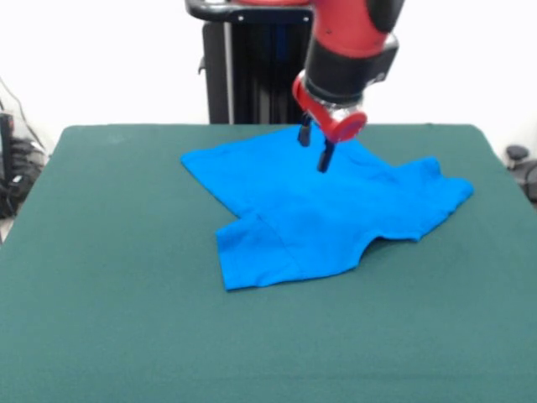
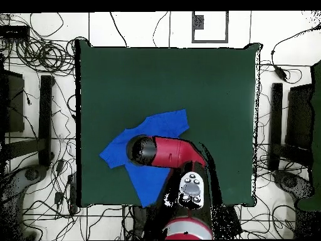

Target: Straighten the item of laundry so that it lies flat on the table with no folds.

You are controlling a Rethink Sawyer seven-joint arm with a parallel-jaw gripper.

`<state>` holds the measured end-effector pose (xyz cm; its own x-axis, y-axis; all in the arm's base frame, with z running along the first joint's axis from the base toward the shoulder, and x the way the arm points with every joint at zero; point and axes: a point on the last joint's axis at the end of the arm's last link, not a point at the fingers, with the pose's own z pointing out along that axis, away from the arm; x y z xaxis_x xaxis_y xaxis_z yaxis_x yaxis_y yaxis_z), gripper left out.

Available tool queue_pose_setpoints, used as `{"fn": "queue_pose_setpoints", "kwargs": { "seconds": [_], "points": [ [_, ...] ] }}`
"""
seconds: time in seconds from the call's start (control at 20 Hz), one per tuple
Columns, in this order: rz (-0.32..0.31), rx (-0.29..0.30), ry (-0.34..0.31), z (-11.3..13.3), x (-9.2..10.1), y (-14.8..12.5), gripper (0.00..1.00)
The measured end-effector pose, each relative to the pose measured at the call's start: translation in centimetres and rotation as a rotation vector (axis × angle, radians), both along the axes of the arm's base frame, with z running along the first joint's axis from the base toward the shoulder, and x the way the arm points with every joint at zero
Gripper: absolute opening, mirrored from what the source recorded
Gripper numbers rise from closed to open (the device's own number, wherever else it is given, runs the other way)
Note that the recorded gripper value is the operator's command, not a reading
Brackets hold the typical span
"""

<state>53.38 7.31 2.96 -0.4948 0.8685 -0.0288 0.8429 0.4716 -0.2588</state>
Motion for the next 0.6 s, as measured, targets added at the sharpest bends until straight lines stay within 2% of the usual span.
{"fn": "queue_pose_setpoints", "kwargs": {
  "seconds": [0.15,0.2,0.6],
  "points": [
    [-0.005,0.014,0.016,-1.7,-0.4,-1.3,1.00],
    [-0.002,0.020,0.027,-3.0,-1.0,-2.3,1.00],
    [0.041,0.037,0.051,-6.3,-2.9,-3.7,1.00]
  ]
}}
